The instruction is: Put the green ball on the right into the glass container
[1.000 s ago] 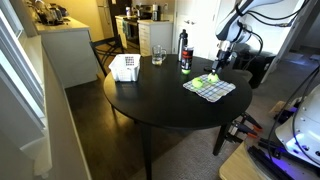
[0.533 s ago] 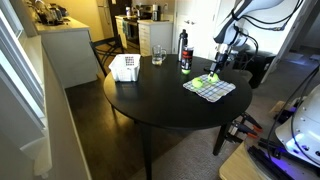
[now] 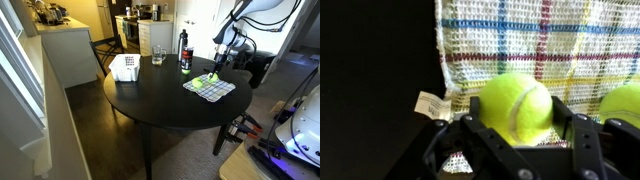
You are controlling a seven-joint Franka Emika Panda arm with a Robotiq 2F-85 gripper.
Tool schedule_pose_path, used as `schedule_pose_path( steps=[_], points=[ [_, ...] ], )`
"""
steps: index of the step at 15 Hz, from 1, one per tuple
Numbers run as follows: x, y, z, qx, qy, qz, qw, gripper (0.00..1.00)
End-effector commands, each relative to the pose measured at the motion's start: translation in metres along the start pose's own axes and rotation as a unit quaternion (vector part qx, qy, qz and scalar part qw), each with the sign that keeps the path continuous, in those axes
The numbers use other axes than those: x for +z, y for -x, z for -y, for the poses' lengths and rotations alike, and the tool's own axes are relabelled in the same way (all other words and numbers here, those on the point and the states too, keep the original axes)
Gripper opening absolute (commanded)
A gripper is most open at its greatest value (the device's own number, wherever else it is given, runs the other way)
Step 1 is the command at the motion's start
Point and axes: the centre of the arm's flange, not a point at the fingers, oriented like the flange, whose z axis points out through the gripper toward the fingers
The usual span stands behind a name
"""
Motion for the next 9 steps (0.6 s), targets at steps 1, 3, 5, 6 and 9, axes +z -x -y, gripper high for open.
schedule_pose_path(
  steps=[1, 3, 5, 6, 9],
  points=[
    [-0.01, 0.001, 0.001, -0.019, -0.013, -0.021, 0.9995, 0.43],
    [-0.028, -0.002, 0.009, -0.033, -0.022, -0.043, 0.9983, 0.43],
    [-0.048, -0.01, 0.017, -0.048, -0.03, -0.072, 0.9958, 0.43],
    [-0.057, -0.016, 0.02, -0.055, -0.032, -0.085, 0.9944, 0.43],
    [-0.081, -0.03, 0.034, -0.07, -0.039, -0.114, 0.9903, 0.43]
  ],
)
